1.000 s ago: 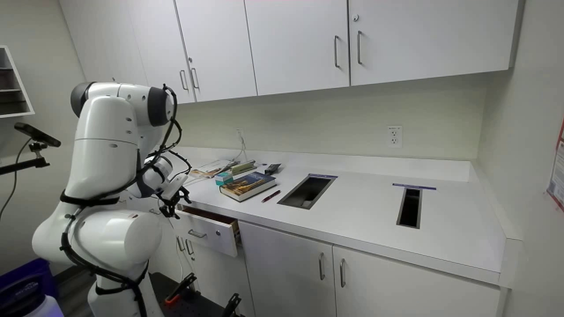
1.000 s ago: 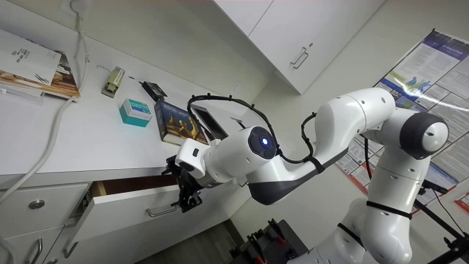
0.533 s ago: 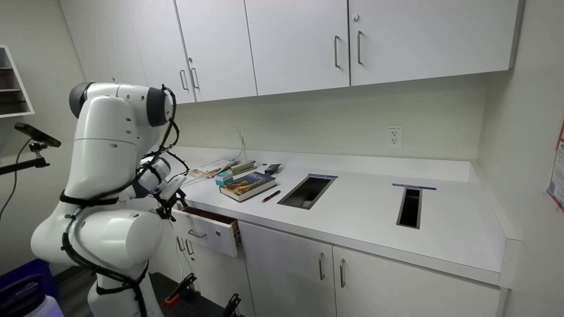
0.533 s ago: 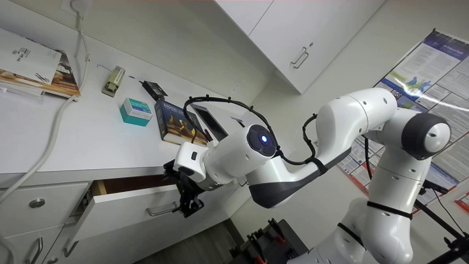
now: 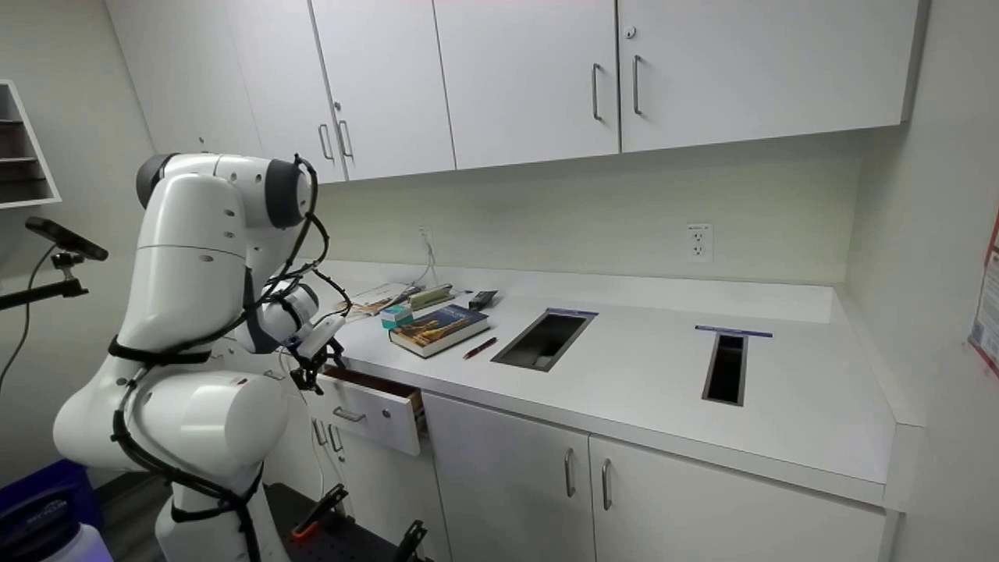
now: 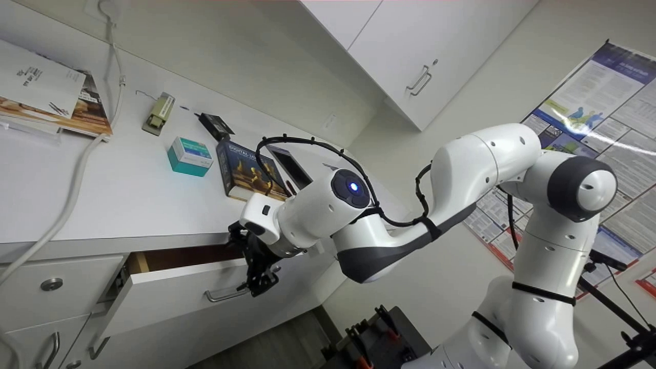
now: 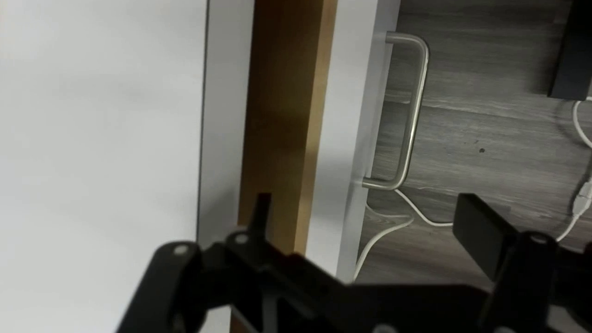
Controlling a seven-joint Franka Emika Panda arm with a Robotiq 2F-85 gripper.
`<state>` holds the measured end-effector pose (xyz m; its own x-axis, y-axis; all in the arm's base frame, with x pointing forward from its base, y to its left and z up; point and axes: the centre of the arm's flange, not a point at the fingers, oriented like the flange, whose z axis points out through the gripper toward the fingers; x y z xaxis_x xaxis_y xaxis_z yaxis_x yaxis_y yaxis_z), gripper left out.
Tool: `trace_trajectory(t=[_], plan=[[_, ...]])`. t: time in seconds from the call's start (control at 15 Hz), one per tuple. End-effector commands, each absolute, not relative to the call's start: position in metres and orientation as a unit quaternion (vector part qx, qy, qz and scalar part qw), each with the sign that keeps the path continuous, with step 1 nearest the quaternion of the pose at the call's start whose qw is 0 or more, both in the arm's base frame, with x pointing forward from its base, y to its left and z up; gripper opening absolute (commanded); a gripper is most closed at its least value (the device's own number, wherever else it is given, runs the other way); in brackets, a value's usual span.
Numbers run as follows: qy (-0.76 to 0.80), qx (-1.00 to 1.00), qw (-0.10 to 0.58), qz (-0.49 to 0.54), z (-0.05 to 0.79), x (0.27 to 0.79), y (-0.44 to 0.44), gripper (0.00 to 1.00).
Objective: Open the drawer
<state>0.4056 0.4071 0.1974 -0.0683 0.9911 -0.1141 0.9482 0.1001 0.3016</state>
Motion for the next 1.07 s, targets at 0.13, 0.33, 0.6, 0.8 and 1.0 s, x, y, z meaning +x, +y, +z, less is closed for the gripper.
trace_trajectory(t=[0.13,0.33,0.6,0.8,1.0], plan=[[0.719,0.683,0.094,0.088,0.188,0.421,0.403,1.00],[0.719,0.685,0.080,0.086,0.183,0.418,0.401,0.66],[0.713,0.692,0.072,0.089,0.182,0.417,0.396,0.36],[0.711,0.694,0.070,0.091,0.182,0.416,0.392,0.12],[0.712,0.695,0.064,0.080,0.178,0.408,0.390,0.07]])
